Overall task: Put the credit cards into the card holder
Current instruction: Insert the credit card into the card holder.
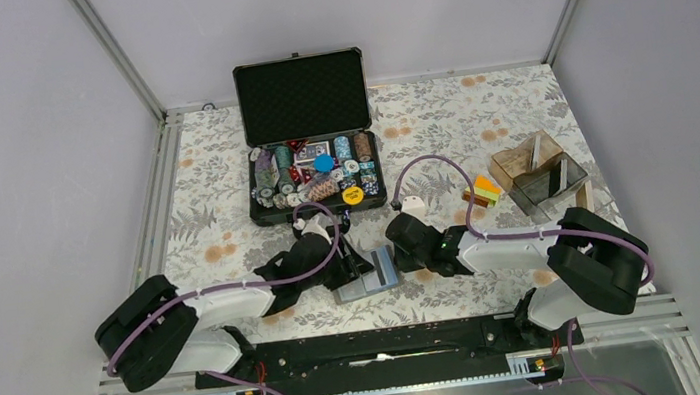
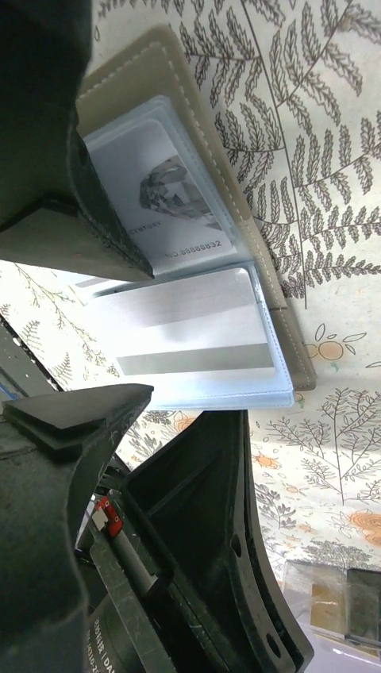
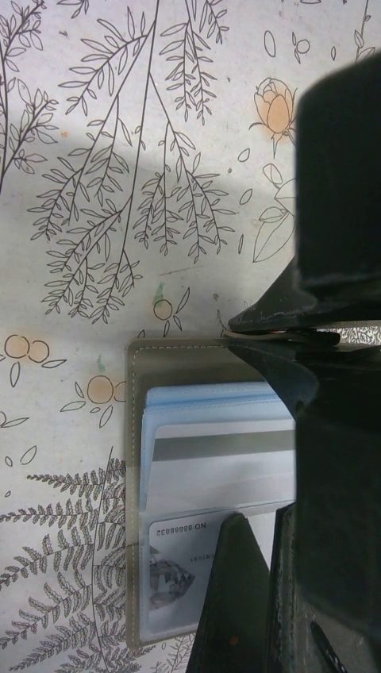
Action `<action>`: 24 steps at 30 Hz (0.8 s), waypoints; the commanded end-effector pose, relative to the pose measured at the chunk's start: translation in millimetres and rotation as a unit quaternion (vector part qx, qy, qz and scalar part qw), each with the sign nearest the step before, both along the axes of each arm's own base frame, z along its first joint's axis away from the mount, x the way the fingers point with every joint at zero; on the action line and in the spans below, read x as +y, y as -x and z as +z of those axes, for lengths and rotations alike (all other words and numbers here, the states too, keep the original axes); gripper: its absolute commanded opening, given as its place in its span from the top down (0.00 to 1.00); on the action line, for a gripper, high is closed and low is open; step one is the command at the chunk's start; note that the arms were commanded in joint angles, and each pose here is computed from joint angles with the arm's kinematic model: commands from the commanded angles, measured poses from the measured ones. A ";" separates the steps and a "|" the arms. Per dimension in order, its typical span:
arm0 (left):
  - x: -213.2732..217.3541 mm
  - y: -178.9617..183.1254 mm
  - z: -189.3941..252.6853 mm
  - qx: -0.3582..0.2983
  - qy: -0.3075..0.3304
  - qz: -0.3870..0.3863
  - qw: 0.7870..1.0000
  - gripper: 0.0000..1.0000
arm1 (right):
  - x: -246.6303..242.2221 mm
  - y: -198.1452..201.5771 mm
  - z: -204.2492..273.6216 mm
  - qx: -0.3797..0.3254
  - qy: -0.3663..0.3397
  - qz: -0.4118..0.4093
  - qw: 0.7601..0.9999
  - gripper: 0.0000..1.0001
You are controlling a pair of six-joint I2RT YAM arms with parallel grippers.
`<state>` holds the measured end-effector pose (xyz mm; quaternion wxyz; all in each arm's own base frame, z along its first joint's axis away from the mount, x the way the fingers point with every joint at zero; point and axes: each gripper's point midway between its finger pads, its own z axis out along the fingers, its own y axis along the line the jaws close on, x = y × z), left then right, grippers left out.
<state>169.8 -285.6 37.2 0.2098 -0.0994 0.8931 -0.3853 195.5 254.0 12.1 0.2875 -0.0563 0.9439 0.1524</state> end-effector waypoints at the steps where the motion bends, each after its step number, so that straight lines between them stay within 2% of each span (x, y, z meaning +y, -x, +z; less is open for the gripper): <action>1: 14.8 -6.9 1.5 -0.027 -0.059 0.002 0.998 0.46 | -7.0 1.5 1.5 -0.005 0.020 -0.001 1.000 0.91; 24: -21.2 -1.9 6.2 -0.011 0.006 -0.032 0.999 0.52 | -4.4 4.6 -1.4 0.004 0.016 0.006 1.000 0.92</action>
